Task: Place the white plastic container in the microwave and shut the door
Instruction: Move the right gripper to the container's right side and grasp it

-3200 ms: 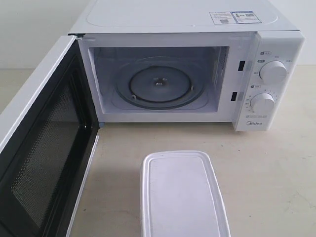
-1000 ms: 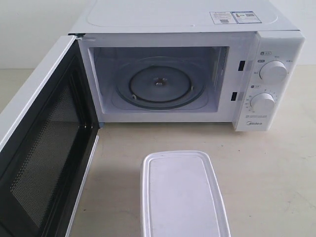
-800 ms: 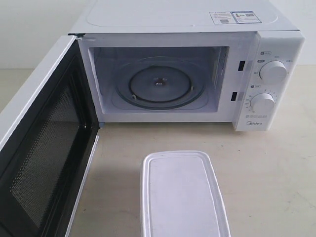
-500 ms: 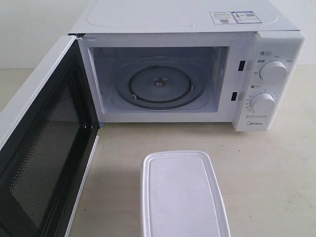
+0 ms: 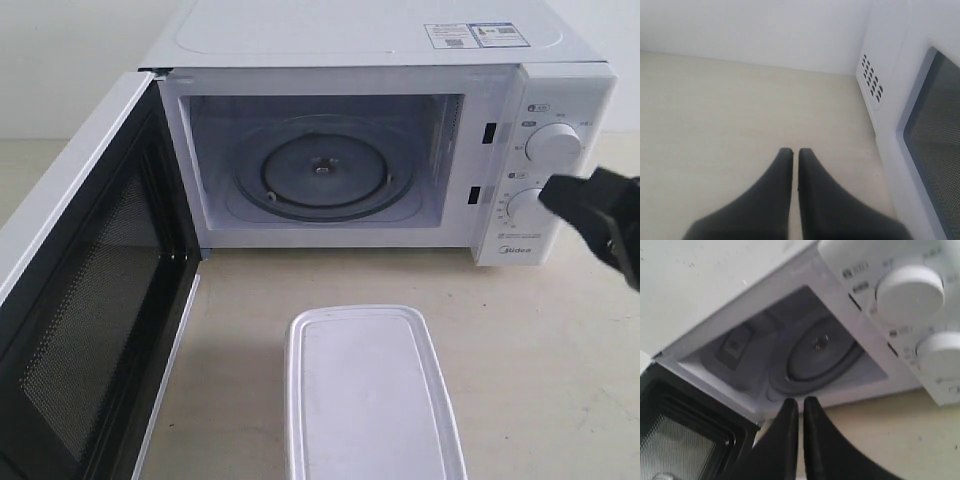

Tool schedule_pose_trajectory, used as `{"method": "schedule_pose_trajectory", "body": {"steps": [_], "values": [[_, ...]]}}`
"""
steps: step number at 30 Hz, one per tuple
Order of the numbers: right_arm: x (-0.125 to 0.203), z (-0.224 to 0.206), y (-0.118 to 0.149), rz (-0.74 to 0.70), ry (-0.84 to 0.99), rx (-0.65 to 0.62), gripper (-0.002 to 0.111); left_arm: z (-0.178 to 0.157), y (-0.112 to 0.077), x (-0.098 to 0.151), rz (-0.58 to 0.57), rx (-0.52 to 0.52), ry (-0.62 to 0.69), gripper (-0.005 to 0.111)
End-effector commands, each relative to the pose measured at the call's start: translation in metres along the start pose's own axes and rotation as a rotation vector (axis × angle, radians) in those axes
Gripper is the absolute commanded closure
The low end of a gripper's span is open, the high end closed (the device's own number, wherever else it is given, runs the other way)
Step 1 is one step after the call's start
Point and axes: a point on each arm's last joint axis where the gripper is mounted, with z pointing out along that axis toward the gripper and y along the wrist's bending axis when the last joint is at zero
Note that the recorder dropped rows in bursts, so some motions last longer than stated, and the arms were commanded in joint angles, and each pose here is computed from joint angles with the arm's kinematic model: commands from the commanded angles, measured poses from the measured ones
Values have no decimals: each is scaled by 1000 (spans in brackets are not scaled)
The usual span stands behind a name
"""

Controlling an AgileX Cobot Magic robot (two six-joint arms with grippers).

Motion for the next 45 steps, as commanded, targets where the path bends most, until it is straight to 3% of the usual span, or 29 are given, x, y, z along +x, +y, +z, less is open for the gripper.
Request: {"method": "schedule_pose_trajectory", "body": {"steps": [1, 11, 12, 15, 17, 27, 34, 45], "values": [[27, 10, -5, 75, 192, -70, 108, 0, 0, 0, -1, -4, -8, 102], [74, 33, -23, 258, 533, -150, 105, 0, 0, 0, -1, -4, -8, 102], [78, 34, -25, 265, 554, -140, 100, 0, 0, 0, -1, -4, -8, 102], [83, 35, -30, 261, 589, -114, 66, 0, 0, 0, -1, -4, -8, 102], [82, 35, -32, 262, 584, -106, 58, 0, 0, 0, -1, -4, -8, 102], [61, 43, -48, 216, 620, -66, 58, 0, 0, 0, -1, -4, -8, 102], [79, 53, -63, 265, 726, -70, 58, 0, 0, 0, -1, -4, -8, 102], [99, 59, -60, 242, 792, -88, 60, 0, 0, 0, -1, -4, -8, 102]]}}
